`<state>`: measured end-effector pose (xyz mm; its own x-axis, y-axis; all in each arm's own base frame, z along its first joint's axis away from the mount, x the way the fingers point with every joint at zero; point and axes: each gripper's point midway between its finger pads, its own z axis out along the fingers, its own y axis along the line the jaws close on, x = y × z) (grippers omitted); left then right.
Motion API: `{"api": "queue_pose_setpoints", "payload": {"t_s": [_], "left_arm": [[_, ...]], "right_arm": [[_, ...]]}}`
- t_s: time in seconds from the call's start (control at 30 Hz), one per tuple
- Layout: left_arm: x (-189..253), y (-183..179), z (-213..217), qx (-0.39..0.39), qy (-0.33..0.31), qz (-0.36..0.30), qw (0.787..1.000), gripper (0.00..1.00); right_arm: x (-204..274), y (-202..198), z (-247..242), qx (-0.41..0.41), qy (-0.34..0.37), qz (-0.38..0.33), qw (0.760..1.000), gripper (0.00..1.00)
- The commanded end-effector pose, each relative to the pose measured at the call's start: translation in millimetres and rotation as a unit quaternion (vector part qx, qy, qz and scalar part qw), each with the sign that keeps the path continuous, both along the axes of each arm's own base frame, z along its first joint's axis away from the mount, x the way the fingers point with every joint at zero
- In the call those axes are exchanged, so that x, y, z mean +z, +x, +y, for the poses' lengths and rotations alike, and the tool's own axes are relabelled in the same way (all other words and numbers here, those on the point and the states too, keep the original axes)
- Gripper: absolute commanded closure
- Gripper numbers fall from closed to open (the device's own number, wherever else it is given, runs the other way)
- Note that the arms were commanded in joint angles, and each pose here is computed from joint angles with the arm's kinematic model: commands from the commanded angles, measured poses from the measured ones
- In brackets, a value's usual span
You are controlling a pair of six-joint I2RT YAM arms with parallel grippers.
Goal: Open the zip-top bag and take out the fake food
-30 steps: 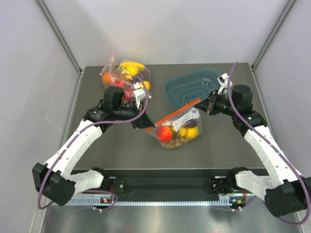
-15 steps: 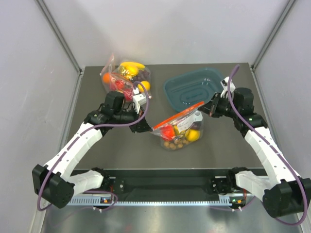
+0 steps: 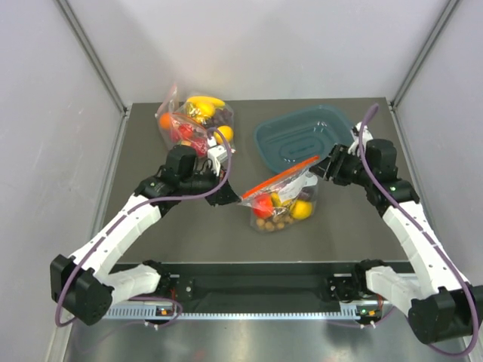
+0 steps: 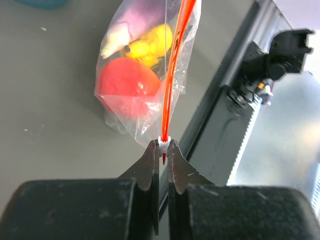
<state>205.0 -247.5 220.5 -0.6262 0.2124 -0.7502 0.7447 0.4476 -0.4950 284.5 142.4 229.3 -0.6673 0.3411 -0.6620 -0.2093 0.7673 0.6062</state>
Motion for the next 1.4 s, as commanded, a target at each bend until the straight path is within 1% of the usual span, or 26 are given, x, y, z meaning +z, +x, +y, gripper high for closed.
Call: {"api": "queue_pose_setpoints", "payload": {"t_s": [0.0, 0.03, 0.1, 0.17, 0.2, 0.23, 0.27, 0.3, 0.33, 0.43, 0.6, 0.87, 1.0, 1.17, 1.37], "left_arm": [[13, 21, -11, 0.048, -0.016, -0.039, 0.998, 1.0], [11, 27, -10, 0.066, -0.007, -0.046, 0.997, 1.0], [13, 28, -14, 0.07, -0.008, -0.057, 0.996, 1.0], [13, 31, -15, 0.079, -0.003, -0.065, 0.995, 1.0], [14, 29, -18, 0.074, -0.003, -0.069, 0.995, 1.0], [13, 28, -19, 0.074, -0.001, -0.07, 0.995, 1.0], [14, 28, -19, 0.076, 0.001, -0.076, 0.994, 1.0], [14, 24, -22, 0.068, 0.0, -0.08, 0.995, 1.0], [15, 23, -24, 0.065, 0.0, -0.083, 0.994, 1.0], [20, 16, -27, 0.058, -0.002, -0.1, 0.993, 1.0], [26, 5, -26, 0.052, -0.005, -0.126, 0.991, 1.0], [29, -12, -29, 0.032, -0.01, -0.143, 0.989, 1.0], [26, -12, -28, 0.036, -0.005, -0.142, 0.989, 1.0], [20, -12, -31, 0.033, -0.003, -0.127, 0.991, 1.0], [25, -9, -32, 0.038, -0.006, -0.135, 0.99, 1.0]], "right_arm": [[41, -1, -24, -0.077, -0.012, -0.04, 0.996, 0.47], [44, -9, -25, -0.09, -0.003, -0.029, 0.996, 0.45], [52, -12, -25, -0.107, 0.006, -0.027, 0.994, 0.42], [64, -20, -9, -0.1, 0.027, -0.025, 0.994, 0.4], [66, -19, -9, -0.116, 0.02, -0.028, 0.993, 0.4], [64, -24, 12, -0.094, 0.02, -0.016, 0.995, 0.4], [70, -24, 19, -0.097, 0.019, -0.014, 0.995, 0.4], [65, -22, 22, -0.108, 0.009, -0.006, 0.994, 0.4], [56, -22, 39, -0.096, 0.012, 0.014, 0.995, 0.4], [44, -18, 59, -0.099, 0.021, 0.036, 0.994, 0.41], [34, -13, 60, -0.126, 0.013, 0.045, 0.991, 0.41], [19, -14, 48, -0.153, -0.005, 0.057, 0.987, 0.43], [14, -18, 44, -0.157, -0.01, 0.064, 0.985, 0.43], [26, -24, 38, -0.161, 0.003, 0.045, 0.986, 0.43], [20, -28, 40, -0.149, 0.001, 0.052, 0.987, 0.43]]}}
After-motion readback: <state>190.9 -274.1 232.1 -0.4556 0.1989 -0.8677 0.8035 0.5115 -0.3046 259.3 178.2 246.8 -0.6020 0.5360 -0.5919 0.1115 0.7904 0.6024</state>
